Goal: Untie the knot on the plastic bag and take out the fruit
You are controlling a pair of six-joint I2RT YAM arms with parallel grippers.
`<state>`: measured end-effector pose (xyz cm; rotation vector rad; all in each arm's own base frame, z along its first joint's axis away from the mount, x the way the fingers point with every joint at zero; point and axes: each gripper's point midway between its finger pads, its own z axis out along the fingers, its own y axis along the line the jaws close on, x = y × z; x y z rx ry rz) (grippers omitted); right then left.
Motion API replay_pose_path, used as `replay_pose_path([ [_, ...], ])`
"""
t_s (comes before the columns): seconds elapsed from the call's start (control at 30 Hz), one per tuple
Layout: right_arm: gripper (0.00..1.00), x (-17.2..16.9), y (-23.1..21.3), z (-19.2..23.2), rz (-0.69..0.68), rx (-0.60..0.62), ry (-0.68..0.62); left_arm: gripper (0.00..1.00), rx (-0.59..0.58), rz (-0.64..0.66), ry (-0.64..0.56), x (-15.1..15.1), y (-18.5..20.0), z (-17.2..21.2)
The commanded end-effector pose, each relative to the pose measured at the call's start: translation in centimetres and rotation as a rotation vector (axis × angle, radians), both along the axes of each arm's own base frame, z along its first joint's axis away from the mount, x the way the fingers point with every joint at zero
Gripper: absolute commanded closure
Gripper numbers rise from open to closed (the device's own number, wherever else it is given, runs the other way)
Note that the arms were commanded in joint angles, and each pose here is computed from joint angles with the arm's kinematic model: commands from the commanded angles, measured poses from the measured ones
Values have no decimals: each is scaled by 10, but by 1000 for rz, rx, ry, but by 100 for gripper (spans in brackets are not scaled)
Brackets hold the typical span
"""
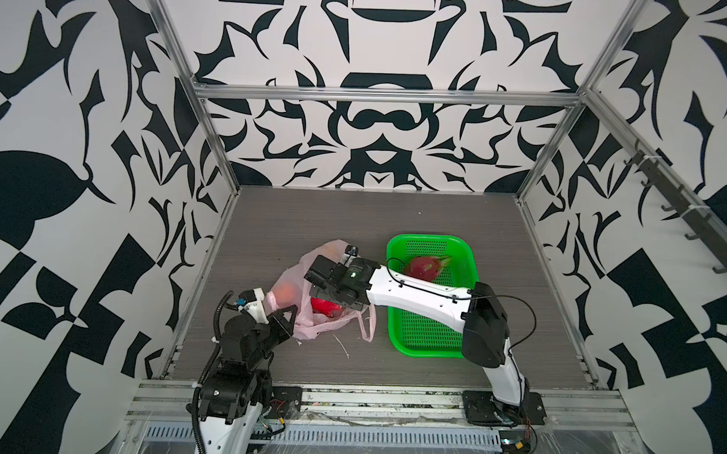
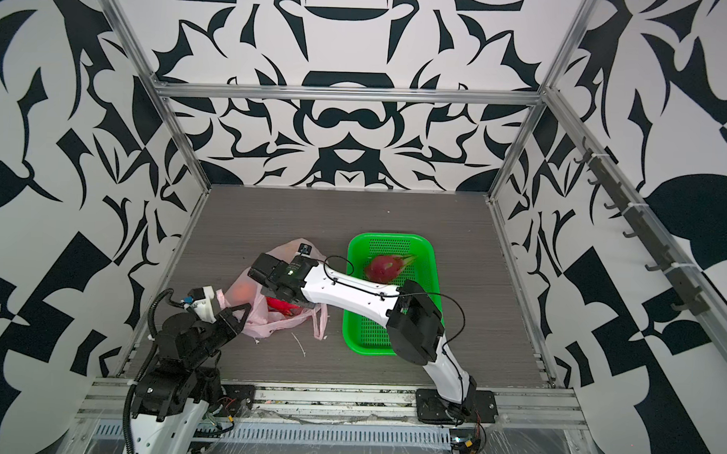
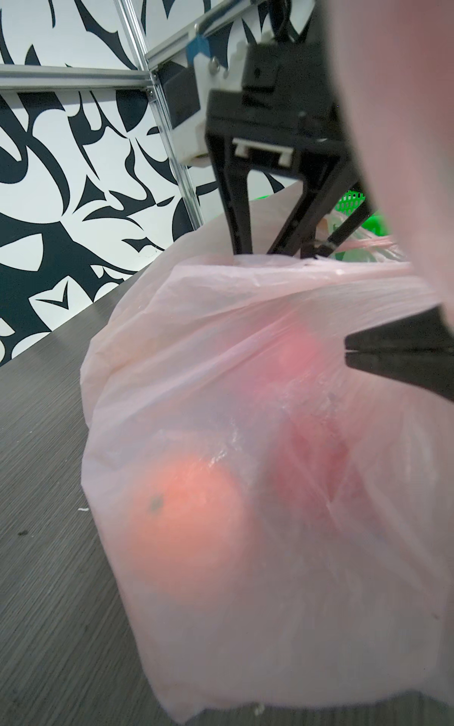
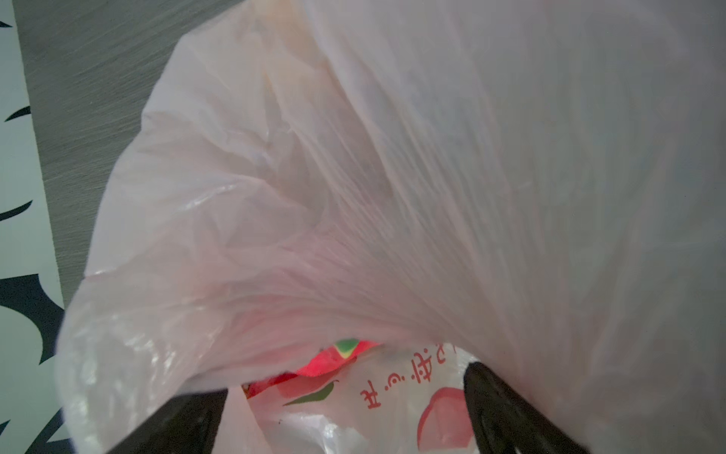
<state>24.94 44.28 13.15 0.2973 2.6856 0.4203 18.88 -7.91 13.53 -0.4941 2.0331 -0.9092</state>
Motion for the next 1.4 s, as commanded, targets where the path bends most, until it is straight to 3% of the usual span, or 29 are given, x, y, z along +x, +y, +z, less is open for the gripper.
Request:
replay_pose_path([
  [0.0, 7, 0, -2, 19, -24, 11, -18, 100, -13, -13, -21, -2, -2, 9],
  [0.2, 14, 0, 4, 13, -31, 15, -7, 100, -26, -20, -40, 3, -5, 15],
  [0.57, 2, 11, 2, 8, -110, -6, 9, 100, -45, -38, -26, 2, -9, 9],
  [1.37, 1, 39, 9, -16, -163, -18, 59, 100, -53, -19, -9, 9, -8, -8],
])
